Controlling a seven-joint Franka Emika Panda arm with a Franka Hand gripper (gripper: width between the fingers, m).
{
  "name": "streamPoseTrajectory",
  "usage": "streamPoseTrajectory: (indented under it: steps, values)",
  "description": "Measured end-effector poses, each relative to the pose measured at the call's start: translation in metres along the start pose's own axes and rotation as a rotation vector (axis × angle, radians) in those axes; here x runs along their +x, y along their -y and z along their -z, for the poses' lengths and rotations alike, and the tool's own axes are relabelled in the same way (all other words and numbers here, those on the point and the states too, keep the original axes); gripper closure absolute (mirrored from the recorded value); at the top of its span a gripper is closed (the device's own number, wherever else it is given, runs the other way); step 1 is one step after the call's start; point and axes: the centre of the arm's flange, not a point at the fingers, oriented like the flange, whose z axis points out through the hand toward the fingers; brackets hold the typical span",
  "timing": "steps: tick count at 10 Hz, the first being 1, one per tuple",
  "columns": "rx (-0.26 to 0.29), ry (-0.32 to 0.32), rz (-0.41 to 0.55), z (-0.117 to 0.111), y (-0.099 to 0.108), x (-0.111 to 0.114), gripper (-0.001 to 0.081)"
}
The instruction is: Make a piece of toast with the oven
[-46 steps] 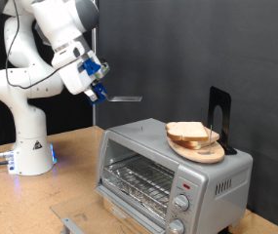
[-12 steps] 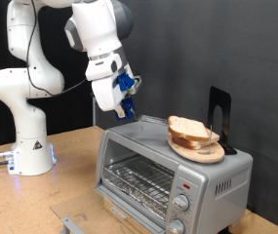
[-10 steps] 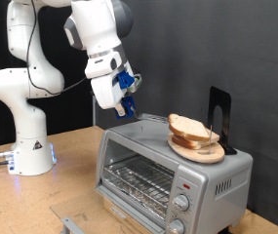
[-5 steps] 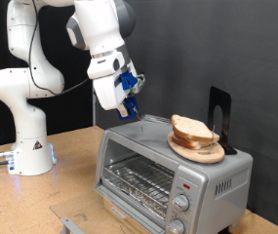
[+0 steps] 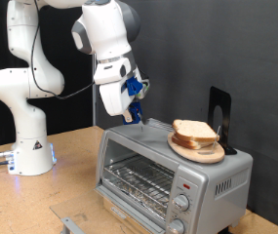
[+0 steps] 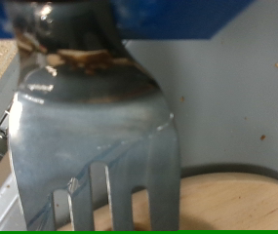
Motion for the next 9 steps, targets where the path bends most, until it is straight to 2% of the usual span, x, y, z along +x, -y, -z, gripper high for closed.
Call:
streamPoseTrajectory:
  steps: [2,5,9]
  values:
    - [-0.003,-0.007,0.007,-0.003,0.008,0.003,0.0403]
    - [-0.04,-0.036,0.023,-0.011,0.019,0.01,0.0403]
    - [-0.057,-0.121,0.042,-0.023,0.025,0.024,0.0403]
